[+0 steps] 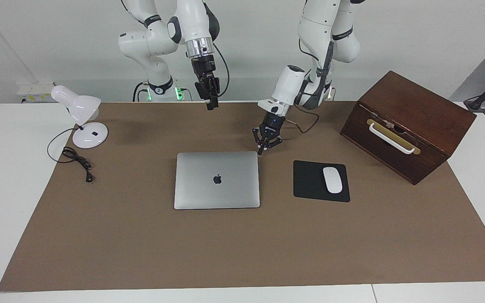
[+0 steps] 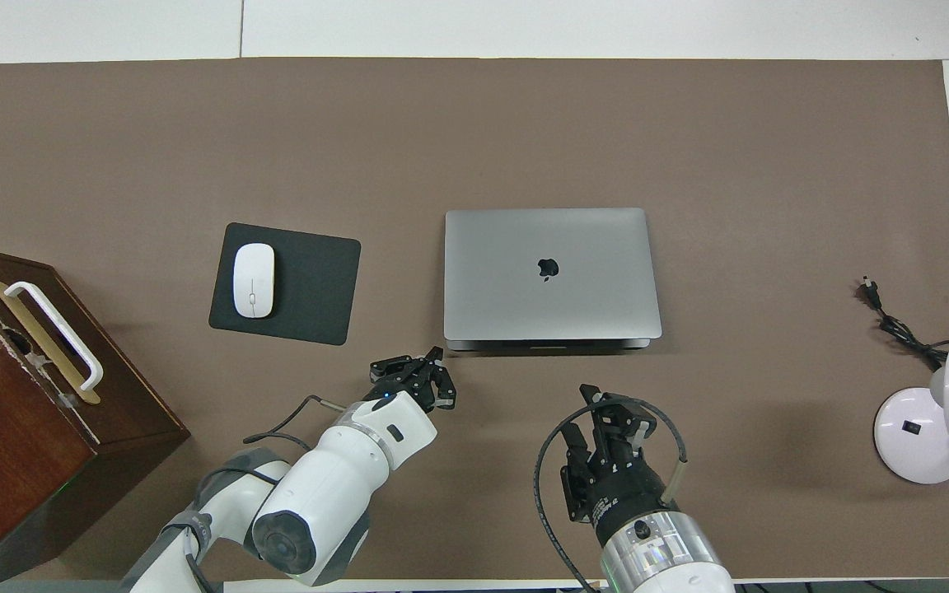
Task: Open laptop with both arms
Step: 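Move the left gripper to the laptop's near edge while the right gripper follows, then hold the laptop base with the left gripper while the right gripper grips the lid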
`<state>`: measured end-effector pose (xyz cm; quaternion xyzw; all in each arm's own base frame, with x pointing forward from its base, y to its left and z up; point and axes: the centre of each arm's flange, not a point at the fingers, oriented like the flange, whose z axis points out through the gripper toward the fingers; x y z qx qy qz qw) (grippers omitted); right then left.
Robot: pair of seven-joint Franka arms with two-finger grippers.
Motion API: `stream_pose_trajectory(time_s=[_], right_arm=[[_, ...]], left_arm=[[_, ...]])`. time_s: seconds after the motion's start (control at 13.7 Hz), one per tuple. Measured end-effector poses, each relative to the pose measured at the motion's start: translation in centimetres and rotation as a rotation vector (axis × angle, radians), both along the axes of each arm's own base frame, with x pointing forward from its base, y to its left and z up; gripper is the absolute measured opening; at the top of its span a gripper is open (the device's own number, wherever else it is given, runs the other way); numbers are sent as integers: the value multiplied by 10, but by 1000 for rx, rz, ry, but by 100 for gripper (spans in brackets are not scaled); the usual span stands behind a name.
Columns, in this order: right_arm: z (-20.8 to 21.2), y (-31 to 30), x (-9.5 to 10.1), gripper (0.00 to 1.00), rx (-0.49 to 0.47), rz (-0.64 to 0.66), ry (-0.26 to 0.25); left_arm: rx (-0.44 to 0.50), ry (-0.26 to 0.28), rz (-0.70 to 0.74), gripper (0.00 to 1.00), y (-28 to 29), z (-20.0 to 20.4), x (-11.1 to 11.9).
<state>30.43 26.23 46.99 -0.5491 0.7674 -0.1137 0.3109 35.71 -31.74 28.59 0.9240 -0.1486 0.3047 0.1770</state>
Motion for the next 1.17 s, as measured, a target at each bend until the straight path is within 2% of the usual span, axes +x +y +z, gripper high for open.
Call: stream_pose_trajectory(time_s=[0.22,0.29,0.73,0.95,1.17], right_arm=[[-8,5,-6,94,-5,-5,10],[-11,6,-7,100,-11,-2,13],[-43,14,-25,100,-57,10,32],[-55,11,-26,100,-69,10,9],[-63,0,-13,100,-70,-27,-32]], left_arm=[[-4,-4,0,1,-7,-1,7],[-3,-3,0,1,-9,-4,10],[-6,-4,1,1,-20,-10,21],[-3,-2,2,1,-23,-15,25],[-7,-7,5,1,-24,-13,29]])
